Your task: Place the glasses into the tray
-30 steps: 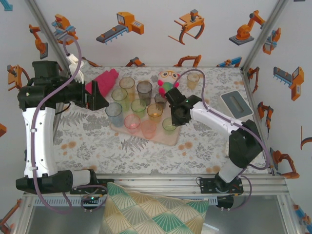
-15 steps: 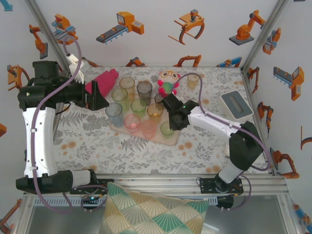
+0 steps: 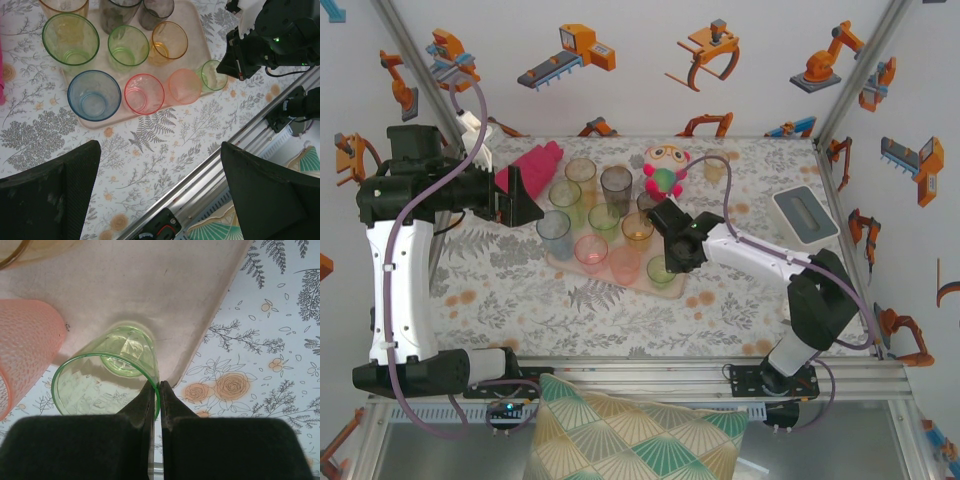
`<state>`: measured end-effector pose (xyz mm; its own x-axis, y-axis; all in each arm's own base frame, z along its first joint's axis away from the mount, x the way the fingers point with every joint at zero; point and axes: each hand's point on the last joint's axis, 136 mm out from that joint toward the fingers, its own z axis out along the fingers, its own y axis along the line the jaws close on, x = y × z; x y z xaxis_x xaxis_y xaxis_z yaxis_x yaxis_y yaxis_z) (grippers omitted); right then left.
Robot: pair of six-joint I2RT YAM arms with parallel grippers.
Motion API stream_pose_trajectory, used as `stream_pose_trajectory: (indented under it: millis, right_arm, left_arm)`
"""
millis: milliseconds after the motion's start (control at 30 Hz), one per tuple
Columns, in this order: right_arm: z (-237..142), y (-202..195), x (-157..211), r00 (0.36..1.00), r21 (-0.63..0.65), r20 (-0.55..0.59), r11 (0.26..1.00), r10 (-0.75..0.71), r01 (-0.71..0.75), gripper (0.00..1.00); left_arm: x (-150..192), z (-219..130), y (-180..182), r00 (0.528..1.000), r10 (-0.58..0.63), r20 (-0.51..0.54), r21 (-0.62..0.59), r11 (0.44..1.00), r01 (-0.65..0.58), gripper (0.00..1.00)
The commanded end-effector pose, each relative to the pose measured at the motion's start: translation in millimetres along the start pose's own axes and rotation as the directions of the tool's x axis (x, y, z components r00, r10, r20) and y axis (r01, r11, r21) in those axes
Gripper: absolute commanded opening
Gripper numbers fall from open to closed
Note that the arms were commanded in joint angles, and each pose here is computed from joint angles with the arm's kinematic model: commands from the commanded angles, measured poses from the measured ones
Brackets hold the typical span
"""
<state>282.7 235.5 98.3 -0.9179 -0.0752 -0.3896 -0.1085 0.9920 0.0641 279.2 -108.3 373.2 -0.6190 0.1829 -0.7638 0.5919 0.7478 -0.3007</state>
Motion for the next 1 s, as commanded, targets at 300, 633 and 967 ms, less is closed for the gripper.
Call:
stream_pose_trajectory:
  millis: [300, 633, 967]
  right_arm:
    - [-4.9, -3.9, 2.4, 0.999, -0.001, 0.031, 0.999, 0.036, -0.036, 0.11]
    - [-9.6, -3.1, -1.8, 0.999, 0.0, 0.039, 1.0, 0.028, -0.028, 0.28]
    - [-19.7, -1.3, -12.1, 0.998, 0.009, 0.056, 1.0, 0.01, -0.011, 0.43]
  left_arm:
    - [1.9, -1.8, -6.4, 1.0, -0.013, 0.008, 0.027, 1.0, 0.012, 0.97]
    - [2.9, -3.2, -7.1, 1.0, -0.008, 0.009, 0.023, 1.0, 0.008, 0.97]
    - [4.9, -6.7, -8.7, 1.0, 0.008, 0.011, 0.011, 1.0, -0.008, 0.97]
